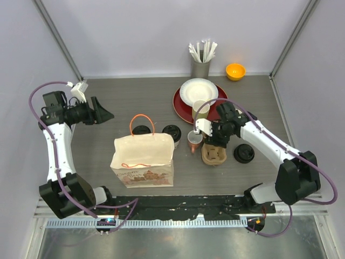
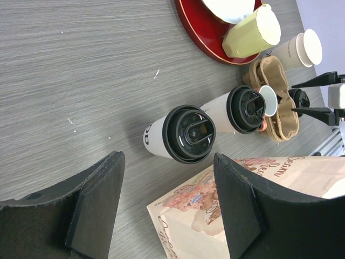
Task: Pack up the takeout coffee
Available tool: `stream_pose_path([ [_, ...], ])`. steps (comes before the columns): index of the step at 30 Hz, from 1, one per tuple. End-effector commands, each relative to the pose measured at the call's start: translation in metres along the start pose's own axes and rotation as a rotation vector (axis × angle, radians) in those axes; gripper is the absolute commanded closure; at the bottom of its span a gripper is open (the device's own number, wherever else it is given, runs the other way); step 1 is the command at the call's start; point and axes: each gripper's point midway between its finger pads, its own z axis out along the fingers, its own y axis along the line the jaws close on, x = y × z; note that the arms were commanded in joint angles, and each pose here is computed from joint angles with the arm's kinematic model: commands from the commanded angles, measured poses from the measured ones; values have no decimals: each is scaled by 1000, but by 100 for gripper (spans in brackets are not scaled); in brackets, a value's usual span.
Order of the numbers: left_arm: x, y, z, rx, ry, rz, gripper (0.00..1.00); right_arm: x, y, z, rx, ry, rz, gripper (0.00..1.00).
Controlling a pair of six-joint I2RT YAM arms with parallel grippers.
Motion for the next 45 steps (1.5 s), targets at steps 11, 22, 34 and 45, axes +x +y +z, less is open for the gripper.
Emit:
stream_pose_path([
  [11, -9, -5, -1, 25, -13, 41, 30, -12, -16, 15, -50, -26, -85, 43],
  [22, -10, -4, 0, 22, -11, 46, 30, -12, -16, 10, -56, -21, -105, 67],
  [34, -9, -3, 1, 29, -7, 44, 30, -25, -24, -16, 3, -54, -136, 75],
  [45, -9, -4, 1, 36, -4, 41, 29, -24, -22, -20, -7, -47, -134, 84],
])
